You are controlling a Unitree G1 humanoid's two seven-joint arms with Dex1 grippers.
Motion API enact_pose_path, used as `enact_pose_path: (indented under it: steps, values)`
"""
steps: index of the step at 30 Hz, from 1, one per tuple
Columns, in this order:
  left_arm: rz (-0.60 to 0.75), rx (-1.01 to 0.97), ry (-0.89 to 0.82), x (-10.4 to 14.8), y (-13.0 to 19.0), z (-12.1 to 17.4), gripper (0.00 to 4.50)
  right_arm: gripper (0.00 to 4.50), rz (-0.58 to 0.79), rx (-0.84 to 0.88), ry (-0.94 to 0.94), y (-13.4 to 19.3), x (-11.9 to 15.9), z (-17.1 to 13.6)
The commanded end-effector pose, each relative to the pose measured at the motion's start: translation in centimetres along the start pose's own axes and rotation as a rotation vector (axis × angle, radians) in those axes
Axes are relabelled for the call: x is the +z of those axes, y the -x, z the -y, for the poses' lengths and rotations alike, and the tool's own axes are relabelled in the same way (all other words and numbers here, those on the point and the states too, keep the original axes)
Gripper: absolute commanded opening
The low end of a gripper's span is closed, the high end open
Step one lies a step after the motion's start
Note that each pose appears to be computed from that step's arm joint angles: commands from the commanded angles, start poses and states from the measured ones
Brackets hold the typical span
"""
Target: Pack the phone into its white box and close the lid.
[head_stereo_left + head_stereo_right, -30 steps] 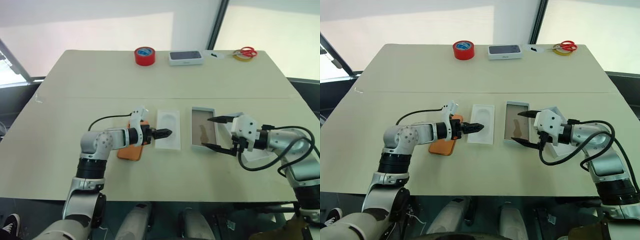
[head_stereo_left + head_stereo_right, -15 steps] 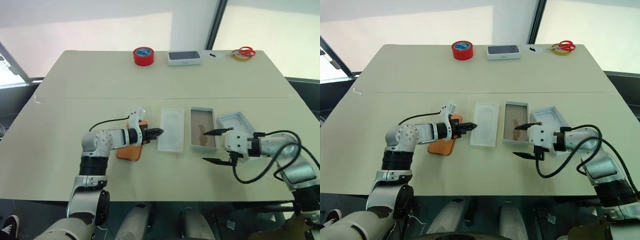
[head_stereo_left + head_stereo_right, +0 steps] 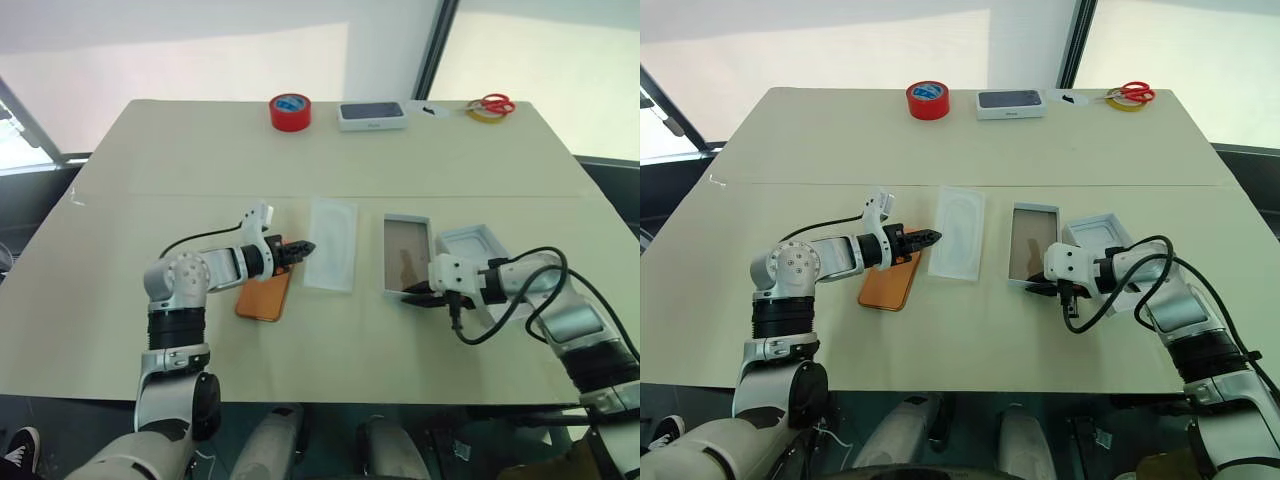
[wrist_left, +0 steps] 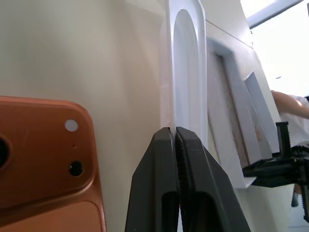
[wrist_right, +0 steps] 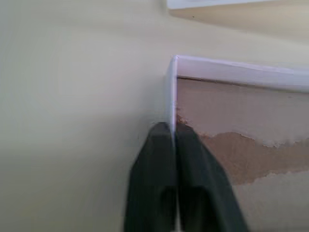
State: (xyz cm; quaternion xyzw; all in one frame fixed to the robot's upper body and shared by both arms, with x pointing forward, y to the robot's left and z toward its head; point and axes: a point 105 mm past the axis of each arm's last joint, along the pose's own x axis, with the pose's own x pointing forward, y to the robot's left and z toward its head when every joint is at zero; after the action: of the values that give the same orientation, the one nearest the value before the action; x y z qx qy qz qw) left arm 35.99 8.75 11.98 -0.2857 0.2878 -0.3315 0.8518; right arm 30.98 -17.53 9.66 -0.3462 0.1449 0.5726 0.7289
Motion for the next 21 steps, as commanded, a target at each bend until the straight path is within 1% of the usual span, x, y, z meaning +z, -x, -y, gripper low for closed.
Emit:
enact_pose_path:
  steps: [1, 3, 6, 9, 10, 11, 13, 16, 19, 21]
  values:
    - [0.088, -0.107, -0.032, 2.1, 0.5, 2.6, 0.0, 0.07, 0.065, 0.018, 0.044, -1.3, 2.2, 0.2]
    - [0.103, -0.156, -0.027, 2.5, 0.7, 3.5, 0.0, 0.07, 0.097, 0.025, 0.069, -2.2, 3.3, 0.2]
    - [0.12, -0.169, 0.02, 2.9, 0.6, 3.8, 0.0, 0.07, 0.137, 0.028, 0.077, -3.2, 4.8, 0.2]
    - [0.13, -0.183, 0.034, 3.0, 0.3, 4.3, 0.0, 0.07, 0.136, 0.01, 0.107, -3.8, 5.2, 0.6]
    - [0.13, -0.189, 0.041, 2.9, 0.3, 4.5, 0.0, 0.07, 0.142, 0.025, 0.086, -3.8, 5.1, 0.5]
    - [0.127, -0.19, 0.043, 2.7, 0.2, 4.6, 0.0, 0.31, 0.149, 0.041, 0.063, -3.8, 5.2, 0.4]
    - [0.117, -0.177, 0.04, 2.2, 0.0, 4.5, 0.0, 0.93, 0.172, 0.052, 0.048, -3.6, 5.4, 0.3]
    - [0.113, -0.157, 0.055, 1.8, -0.2, 4.1, 0.0, 2.47, 0.174, -0.027, 0.089, -3.2, 5.6, 1.2]
    - [0.116, -0.14, 0.084, 1.3, -0.6, 3.9, 0.0, 3.94, 0.161, -0.08, 0.104, -1.6, 5.1, 1.4]
    - [0.11, -0.139, 0.1, 0.8, -0.9, 3.9, 0.0, 3.94, 0.145, -0.09, 0.099, -0.3, 4.4, 1.2]
